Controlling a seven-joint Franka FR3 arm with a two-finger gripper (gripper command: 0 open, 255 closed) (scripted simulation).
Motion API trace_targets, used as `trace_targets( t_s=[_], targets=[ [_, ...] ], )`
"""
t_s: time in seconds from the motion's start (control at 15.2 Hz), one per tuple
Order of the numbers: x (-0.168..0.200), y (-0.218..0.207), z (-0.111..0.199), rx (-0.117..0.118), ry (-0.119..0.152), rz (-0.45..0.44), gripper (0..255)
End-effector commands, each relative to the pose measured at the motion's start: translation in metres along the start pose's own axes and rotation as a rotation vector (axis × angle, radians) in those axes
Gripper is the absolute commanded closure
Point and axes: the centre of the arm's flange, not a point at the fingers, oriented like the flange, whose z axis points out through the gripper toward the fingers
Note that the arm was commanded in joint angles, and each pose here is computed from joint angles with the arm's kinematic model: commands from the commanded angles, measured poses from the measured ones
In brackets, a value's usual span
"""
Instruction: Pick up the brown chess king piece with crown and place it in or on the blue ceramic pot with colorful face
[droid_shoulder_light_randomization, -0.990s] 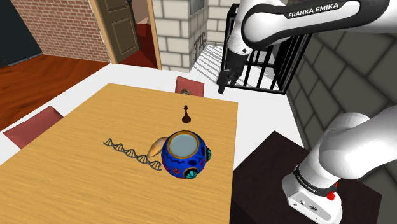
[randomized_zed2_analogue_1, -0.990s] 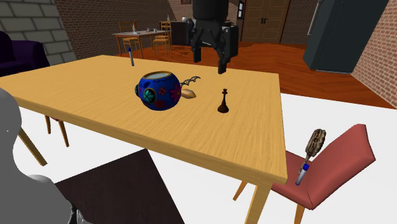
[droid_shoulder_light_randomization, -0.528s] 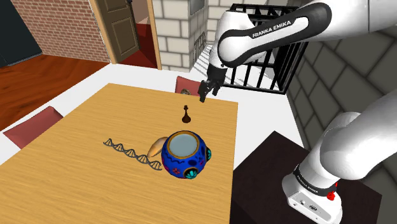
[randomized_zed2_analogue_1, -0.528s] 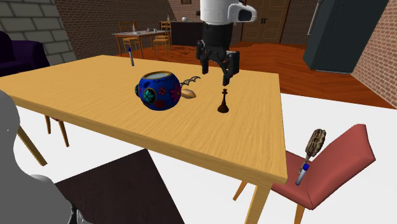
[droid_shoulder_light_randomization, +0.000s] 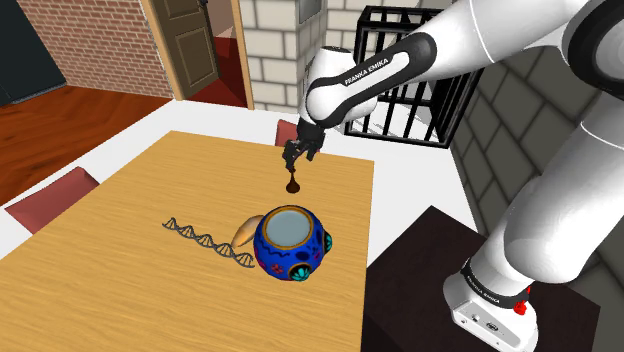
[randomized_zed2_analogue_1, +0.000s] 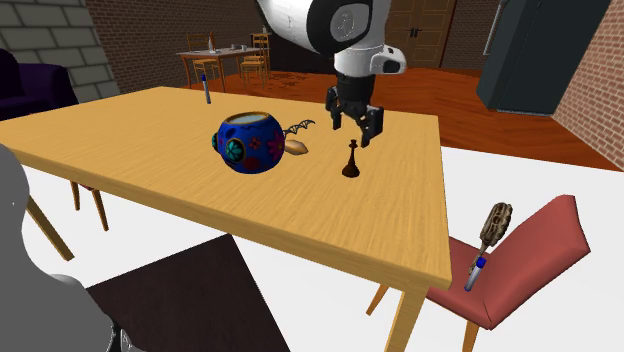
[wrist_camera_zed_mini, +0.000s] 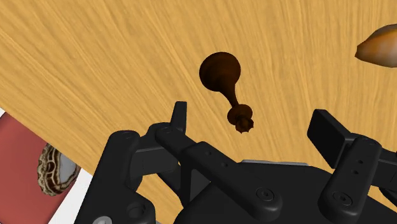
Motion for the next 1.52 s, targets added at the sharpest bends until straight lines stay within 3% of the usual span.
trace_targets(
  t_s=[0.0,0.46,0.99,1.06,1.45],
  targets=[
    [0.008,-0.001,0.015,0.005,0.007,0.001,0],
    [0.008,-0.002,0.05,0.005,0.007,0.001,0],
    [0.008,-0.002,0.05,0.005,0.007,0.001,0],
    [0.008,-0.002,0.05,0.005,0.007,0.001,255],
    [0.008,-0.002,0.05,0.005,0.007,0.001,255]
  ],
)
